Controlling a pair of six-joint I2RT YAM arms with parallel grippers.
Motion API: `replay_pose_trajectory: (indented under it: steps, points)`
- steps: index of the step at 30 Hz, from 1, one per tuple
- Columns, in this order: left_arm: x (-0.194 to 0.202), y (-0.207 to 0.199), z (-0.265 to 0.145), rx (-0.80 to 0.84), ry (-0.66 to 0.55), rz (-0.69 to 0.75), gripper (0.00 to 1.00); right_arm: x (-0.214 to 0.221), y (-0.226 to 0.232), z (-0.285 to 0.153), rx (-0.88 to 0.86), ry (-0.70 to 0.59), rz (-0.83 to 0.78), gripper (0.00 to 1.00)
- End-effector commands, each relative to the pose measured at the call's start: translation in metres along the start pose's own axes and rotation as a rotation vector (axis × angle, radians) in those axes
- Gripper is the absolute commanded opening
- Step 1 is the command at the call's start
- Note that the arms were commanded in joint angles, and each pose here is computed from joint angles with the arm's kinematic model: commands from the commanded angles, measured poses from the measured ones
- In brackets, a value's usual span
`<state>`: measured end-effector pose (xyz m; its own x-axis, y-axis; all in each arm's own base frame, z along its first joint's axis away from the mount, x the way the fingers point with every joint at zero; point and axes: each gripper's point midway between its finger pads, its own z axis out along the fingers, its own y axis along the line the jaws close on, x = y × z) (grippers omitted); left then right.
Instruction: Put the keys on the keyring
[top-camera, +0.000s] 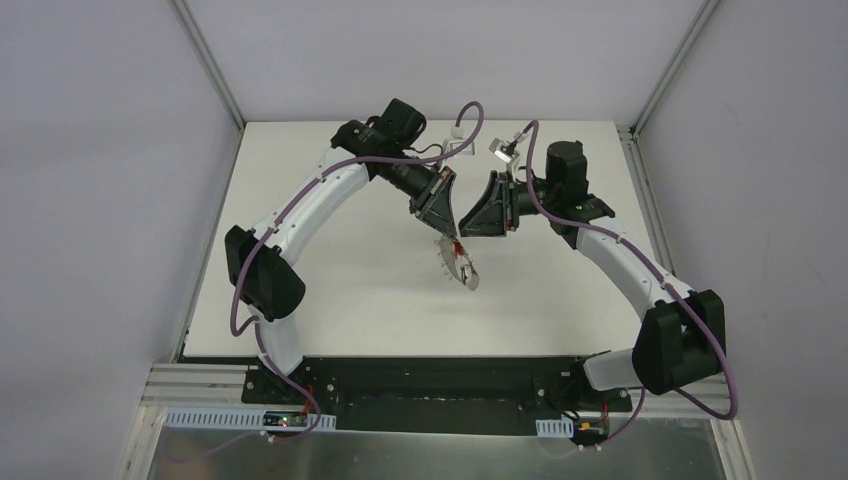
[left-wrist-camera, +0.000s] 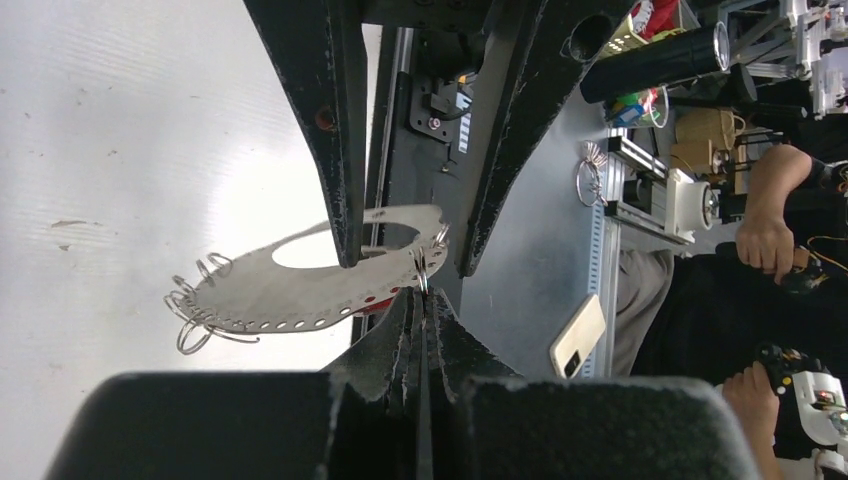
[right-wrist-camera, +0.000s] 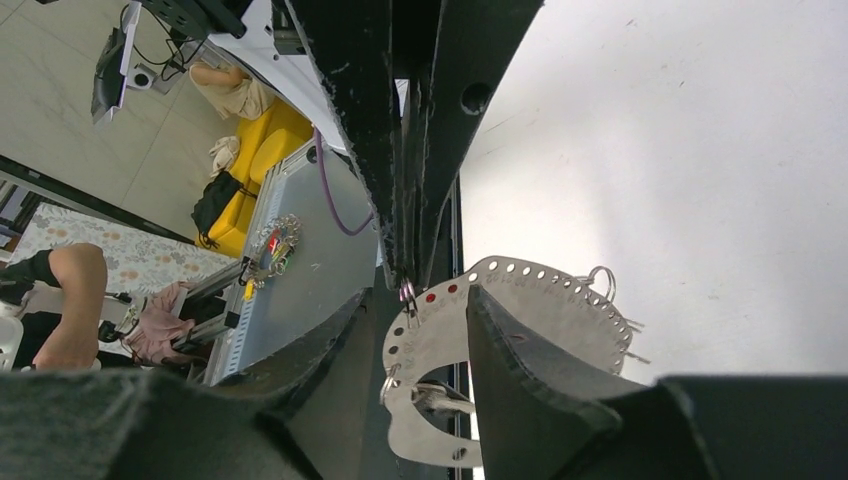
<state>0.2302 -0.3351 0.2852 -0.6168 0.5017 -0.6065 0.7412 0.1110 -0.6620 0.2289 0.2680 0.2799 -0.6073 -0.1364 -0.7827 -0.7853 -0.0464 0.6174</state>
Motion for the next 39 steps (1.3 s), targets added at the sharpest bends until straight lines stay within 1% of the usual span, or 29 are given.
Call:
replay_pose_trajectory:
  steps: [1, 4, 11, 14, 16, 17, 18, 21, 24, 27, 33, 35, 36, 39]
  points:
    - [-0.009, -0.028, -0.003, 0.099, -0.022, 0.039, 0.0, -0.008, 0.02, -0.003, -0.05, -0.002, -0.106, 0.41]
    - [-0.01, -0.028, -0.002, 0.109, -0.024, 0.027, 0.0, -0.006, 0.022, -0.002, -0.061, 0.004, -0.106, 0.34]
    - [-0.008, -0.023, -0.001, 0.086, -0.017, 0.023, 0.0, 0.0, 0.024, 0.002, -0.091, 0.022, -0.096, 0.24]
    - [-0.007, -0.019, 0.0, 0.075, -0.011, 0.02, 0.0, 0.001, 0.026, 0.004, -0.101, 0.029, -0.091, 0.18]
    - [-0.007, -0.018, 0.0, 0.07, -0.01, 0.022, 0.0, 0.003, 0.027, 0.005, -0.11, 0.035, -0.089, 0.09]
    - [-0.006, -0.017, 0.0, 0.065, -0.008, 0.022, 0.0, 0.003, 0.027, 0.005, -0.111, 0.036, -0.084, 0.02]
    - [-0.006, -0.017, 0.0, 0.06, -0.009, 0.026, 0.0, 0.002, 0.027, 0.006, -0.111, 0.036, -0.085, 0.0]
    - [-0.007, -0.014, -0.003, 0.04, -0.013, 0.056, 0.0, -0.003, 0.026, 0.004, -0.097, 0.026, -0.087, 0.0]
    - [-0.011, -0.011, -0.01, 0.015, -0.039, 0.096, 0.1, -0.014, 0.024, 0.0, -0.066, 0.004, -0.09, 0.0]
    - [-0.022, -0.009, -0.021, -0.013, -0.107, 0.138, 0.2, -0.028, 0.021, -0.004, -0.029, -0.023, -0.089, 0.0]
    - [-0.042, -0.011, -0.029, -0.043, -0.254, 0.253, 0.32, -0.046, 0.016, -0.004, 0.002, -0.065, -0.044, 0.0]
    - [-0.045, -0.011, -0.029, -0.043, -0.29, 0.279, 0.35, -0.048, 0.012, -0.003, 0.004, -0.075, -0.02, 0.0]
    - [-0.046, -0.011, -0.029, -0.043, -0.304, 0.271, 0.35, -0.047, 0.01, -0.003, 0.003, -0.078, -0.01, 0.0]
    - [-0.048, -0.009, -0.028, -0.053, -0.328, 0.302, 0.37, -0.047, 0.008, -0.003, 0.001, -0.093, 0.013, 0.0]
